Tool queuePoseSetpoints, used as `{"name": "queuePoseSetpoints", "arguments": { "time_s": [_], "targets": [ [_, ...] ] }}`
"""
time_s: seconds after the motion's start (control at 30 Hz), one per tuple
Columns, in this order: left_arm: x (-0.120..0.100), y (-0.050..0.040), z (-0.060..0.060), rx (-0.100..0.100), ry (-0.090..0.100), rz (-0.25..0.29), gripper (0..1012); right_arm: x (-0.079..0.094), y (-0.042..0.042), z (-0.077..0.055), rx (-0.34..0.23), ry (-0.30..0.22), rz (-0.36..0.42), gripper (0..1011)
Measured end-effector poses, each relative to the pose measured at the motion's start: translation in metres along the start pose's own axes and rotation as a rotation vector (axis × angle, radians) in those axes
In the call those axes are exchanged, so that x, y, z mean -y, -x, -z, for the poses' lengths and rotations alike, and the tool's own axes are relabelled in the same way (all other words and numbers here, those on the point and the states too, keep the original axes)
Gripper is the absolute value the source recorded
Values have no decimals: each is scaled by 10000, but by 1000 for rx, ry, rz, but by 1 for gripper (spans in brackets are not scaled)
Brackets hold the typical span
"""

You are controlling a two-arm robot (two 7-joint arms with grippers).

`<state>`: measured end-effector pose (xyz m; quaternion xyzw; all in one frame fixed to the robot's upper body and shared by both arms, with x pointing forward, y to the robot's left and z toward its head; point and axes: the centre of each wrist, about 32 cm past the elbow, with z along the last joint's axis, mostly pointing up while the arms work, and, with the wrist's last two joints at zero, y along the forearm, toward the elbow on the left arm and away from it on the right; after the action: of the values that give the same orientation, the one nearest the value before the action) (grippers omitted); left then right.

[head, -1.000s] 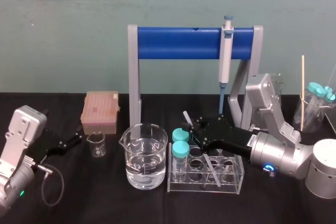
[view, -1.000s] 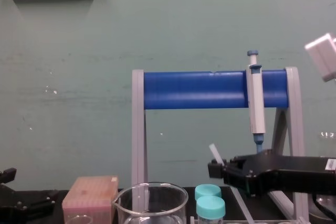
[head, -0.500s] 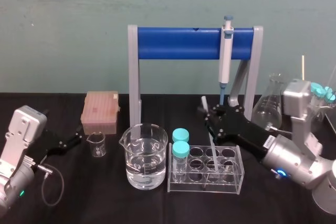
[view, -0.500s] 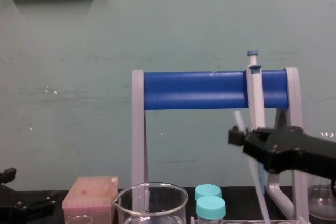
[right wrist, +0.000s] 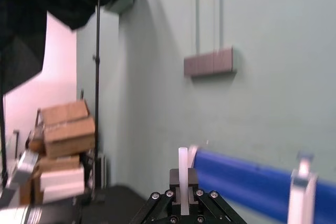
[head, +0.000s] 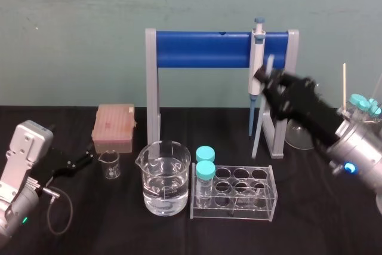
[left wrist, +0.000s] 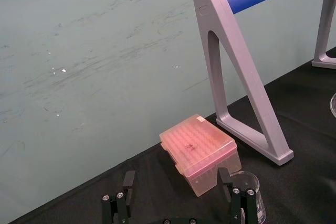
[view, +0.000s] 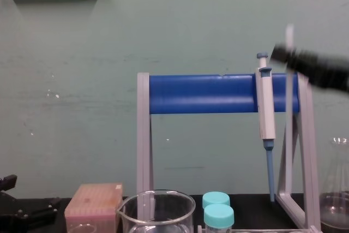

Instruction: Pick up the stirring rod with one hand, then place it down.

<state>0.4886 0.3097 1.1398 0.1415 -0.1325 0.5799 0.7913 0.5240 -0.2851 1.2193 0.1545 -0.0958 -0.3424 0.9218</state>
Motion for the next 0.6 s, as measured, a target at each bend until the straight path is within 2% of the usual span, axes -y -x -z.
{"name": "queuePoseSetpoints", "arguments": {
  "time_s": [0.2, 0.33, 0.6],
  "targets": [
    [0, 0, 0, 0, 0, 0, 1000, -43, -79, -203, 30, -65, 6, 72],
    [0, 0, 0, 0, 0, 0, 1000, -52, -107, -251, 42, -77, 2, 72],
    [0, 0, 0, 0, 0, 0, 1000, -57, -125, -265, 48, -76, -6, 72]
  ]
}}
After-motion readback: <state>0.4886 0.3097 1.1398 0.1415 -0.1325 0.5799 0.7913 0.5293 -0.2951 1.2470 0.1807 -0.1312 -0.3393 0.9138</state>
